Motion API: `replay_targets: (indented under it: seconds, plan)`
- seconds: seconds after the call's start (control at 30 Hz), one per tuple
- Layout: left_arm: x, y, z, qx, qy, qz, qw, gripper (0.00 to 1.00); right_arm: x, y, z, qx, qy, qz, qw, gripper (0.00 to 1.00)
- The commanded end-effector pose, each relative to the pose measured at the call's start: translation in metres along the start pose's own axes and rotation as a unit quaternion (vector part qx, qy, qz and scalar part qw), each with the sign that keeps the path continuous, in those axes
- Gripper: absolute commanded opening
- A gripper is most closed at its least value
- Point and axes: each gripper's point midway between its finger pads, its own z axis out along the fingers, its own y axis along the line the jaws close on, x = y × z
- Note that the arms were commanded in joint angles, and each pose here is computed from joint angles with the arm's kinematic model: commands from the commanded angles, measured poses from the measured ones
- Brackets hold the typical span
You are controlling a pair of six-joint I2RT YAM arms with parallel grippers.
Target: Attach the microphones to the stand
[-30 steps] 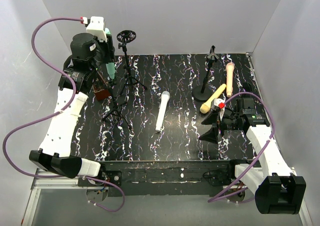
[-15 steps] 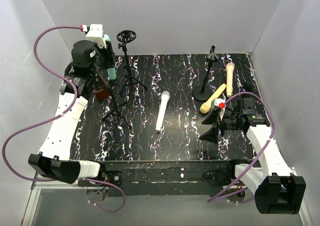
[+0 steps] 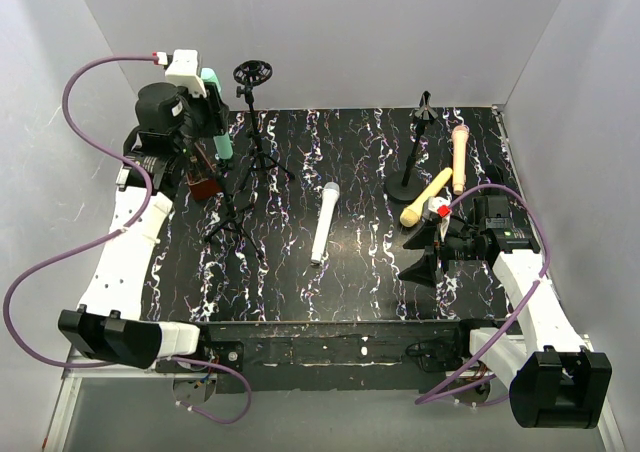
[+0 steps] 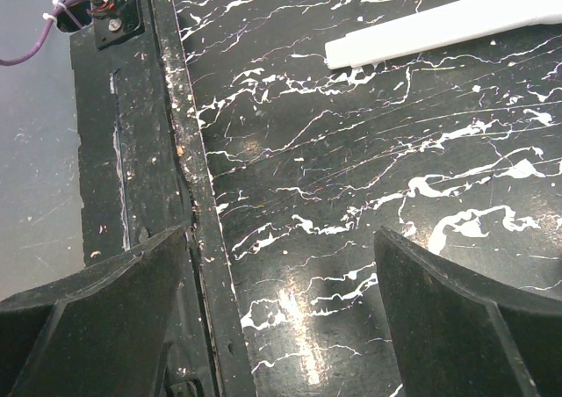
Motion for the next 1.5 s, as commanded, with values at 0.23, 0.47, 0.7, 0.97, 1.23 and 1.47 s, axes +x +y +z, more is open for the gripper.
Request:
replay_targets:
  seconds: [0.23, 0.47, 0.7, 0.97, 1.23, 1.47]
  plan:
    - [0.105, 0.001, 0.004, 0.02, 0.193, 0.01, 0.981, 0.0, -0.013, 0.001, -0.003, -0.003, -0.011, -0.016, 1.0, 0.94]
    - [0.123, 0.002, 0.003, 0.022, 0.213, 0.01, 0.977, 0.0, -0.013, 0.001, -0.003, -0.002, -0.011, -0.016, 1.0, 0.94]
    - [0.127, 0.004, 0.002, 0.013, 0.215, 0.008, 0.976, 0.0, -0.012, 0.001, -0.003, -0.003, -0.01, -0.015, 1.0, 0.94]
    - [0.09, 0.001, 0.0, 0.001, 0.181, -0.025, 0.983, 0.29, -0.012, 0.001, -0.003, -0.004, -0.009, -0.014, 1.0, 0.95]
    - [0.061, -0.004, -0.011, 0.006, 0.144, -0.044, 0.989, 0.94, -0.011, 0.002, -0.003, -0.005, -0.008, -0.015, 1.0, 0.94]
    - [0.039, -0.008, -0.027, 0.012, 0.105, -0.048, 0.993, 0.98, -0.011, 0.002, -0.004, -0.005, -0.008, -0.018, 1.0, 0.94]
